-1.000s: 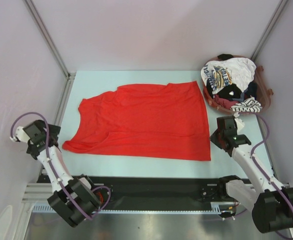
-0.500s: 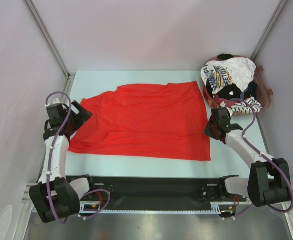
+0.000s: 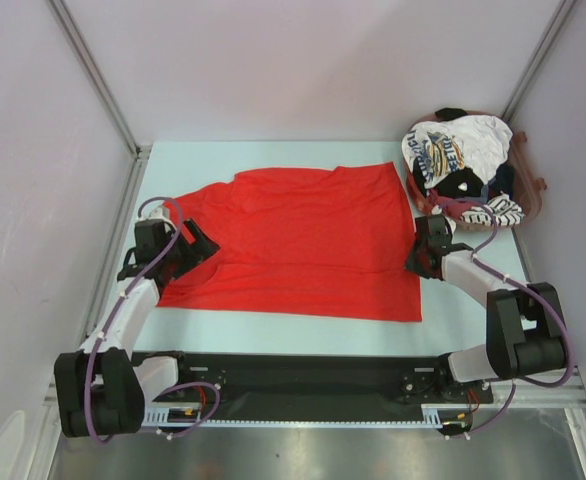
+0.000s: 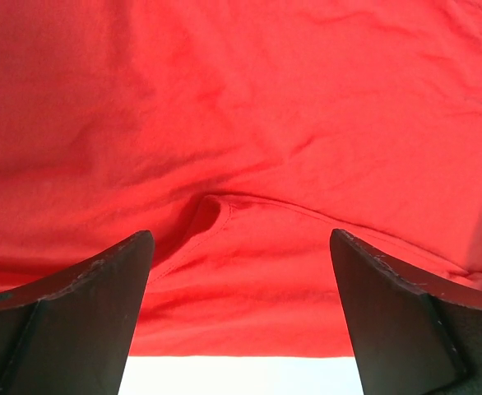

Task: Fold and stack the tank tops
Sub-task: Fold the tank top

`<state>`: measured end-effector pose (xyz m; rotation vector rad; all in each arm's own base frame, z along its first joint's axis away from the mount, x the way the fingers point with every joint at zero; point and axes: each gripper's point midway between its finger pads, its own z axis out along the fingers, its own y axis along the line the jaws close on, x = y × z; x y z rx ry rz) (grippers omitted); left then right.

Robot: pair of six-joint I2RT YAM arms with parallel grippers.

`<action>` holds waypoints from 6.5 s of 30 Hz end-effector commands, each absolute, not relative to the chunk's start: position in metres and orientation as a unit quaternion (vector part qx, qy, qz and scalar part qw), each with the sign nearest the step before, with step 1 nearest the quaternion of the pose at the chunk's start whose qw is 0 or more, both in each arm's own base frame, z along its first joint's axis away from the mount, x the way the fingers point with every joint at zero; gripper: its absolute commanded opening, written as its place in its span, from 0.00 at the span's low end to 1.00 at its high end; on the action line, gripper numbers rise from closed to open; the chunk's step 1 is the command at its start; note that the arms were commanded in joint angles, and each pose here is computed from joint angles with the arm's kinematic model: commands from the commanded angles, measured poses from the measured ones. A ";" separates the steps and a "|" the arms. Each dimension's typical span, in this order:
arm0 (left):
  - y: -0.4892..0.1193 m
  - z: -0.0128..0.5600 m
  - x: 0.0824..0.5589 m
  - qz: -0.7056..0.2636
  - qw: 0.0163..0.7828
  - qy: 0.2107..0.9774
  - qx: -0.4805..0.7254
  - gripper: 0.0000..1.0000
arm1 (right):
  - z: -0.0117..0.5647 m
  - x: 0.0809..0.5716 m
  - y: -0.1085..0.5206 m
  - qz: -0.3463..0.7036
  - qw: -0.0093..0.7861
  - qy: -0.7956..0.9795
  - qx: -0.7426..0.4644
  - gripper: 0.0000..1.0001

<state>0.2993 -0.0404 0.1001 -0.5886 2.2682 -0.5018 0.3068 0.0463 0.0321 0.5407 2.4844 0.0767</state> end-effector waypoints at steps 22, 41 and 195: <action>-0.041 0.098 0.311 -0.164 0.395 0.878 -0.214 0.94 | 0.027 0.312 0.045 0.008 0.310 0.930 0.196 0.30; -0.047 0.088 0.312 -0.157 0.386 0.886 -0.202 0.94 | 0.033 0.310 0.042 0.004 0.319 0.925 0.204 0.03; 0.000 0.086 0.534 -0.029 0.362 0.903 -0.230 0.69 | 0.120 0.538 0.146 -0.031 0.438 0.897 0.047 0.34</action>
